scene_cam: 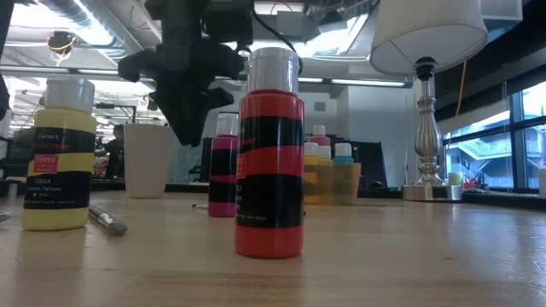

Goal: Pick & Place Paint Supplies
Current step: Put the top silver paint brush into the white cup

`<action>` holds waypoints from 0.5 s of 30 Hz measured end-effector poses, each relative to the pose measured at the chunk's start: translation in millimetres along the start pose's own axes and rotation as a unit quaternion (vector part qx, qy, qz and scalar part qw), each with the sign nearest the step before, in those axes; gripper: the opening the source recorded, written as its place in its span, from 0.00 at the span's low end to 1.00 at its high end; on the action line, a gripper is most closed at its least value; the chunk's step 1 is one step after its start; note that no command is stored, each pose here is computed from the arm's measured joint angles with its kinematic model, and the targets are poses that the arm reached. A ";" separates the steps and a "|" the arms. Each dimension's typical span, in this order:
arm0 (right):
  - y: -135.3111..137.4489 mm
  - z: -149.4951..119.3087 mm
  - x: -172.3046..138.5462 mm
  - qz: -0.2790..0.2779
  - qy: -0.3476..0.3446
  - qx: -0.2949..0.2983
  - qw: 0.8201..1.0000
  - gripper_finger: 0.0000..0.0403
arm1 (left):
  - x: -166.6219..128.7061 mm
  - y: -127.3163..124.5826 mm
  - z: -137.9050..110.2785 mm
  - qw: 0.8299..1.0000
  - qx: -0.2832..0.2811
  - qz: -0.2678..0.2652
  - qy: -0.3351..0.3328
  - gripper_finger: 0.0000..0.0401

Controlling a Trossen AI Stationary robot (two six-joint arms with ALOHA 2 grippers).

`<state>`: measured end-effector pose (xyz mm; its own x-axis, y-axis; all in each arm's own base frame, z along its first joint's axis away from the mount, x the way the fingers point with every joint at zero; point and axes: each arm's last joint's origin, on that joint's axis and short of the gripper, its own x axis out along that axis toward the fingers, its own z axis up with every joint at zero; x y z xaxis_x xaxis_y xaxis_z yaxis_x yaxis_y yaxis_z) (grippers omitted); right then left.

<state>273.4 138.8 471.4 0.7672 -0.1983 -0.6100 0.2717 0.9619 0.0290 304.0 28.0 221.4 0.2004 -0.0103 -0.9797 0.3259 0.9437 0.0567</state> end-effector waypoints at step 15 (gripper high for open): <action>19.2 -4.5 25.7 0.010 0.027 0.051 0.998 0.54 | 7.2 -36.4 12.3 0.998 0.038 -0.036 -0.020 0.22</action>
<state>295.8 153.0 452.6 0.7411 -0.1668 -0.6504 0.3172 0.9407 0.1201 305.0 -10.5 214.6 0.2096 -0.0908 -0.9736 0.4089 0.9126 0.0029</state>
